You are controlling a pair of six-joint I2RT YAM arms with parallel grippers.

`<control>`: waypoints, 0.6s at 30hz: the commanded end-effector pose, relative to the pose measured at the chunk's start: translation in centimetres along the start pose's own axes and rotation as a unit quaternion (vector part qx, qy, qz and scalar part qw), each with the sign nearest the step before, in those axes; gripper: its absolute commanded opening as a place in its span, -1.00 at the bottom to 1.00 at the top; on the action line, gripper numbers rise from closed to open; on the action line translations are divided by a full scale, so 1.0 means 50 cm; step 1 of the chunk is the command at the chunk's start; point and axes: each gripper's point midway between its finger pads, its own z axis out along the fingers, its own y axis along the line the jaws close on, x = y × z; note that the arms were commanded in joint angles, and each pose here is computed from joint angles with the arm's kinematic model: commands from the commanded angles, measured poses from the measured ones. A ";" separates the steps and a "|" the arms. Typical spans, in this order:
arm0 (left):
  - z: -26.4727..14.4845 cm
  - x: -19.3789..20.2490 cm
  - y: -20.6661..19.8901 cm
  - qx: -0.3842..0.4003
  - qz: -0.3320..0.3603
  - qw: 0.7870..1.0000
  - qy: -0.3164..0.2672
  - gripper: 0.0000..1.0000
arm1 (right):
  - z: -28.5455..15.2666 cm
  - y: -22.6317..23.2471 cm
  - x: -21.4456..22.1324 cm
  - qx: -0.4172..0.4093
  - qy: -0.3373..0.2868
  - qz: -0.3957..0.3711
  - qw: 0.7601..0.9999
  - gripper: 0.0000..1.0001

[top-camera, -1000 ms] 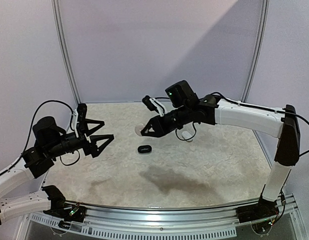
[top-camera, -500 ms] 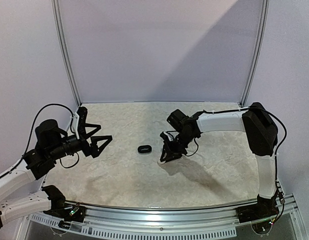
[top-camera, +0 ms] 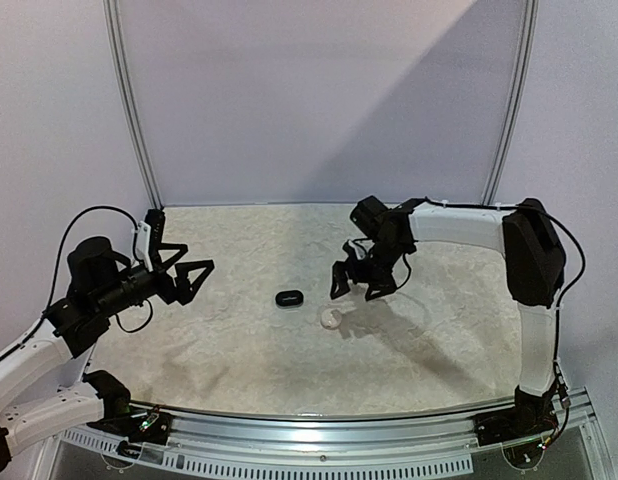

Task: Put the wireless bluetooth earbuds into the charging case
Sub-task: Place the charging case with the earbuds at the center of the board, then reset both arms

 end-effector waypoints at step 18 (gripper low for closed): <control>-0.145 0.113 0.374 -0.356 -0.026 0.931 0.078 0.98 | -0.504 -0.549 0.040 0.321 -0.503 0.245 0.764 0.98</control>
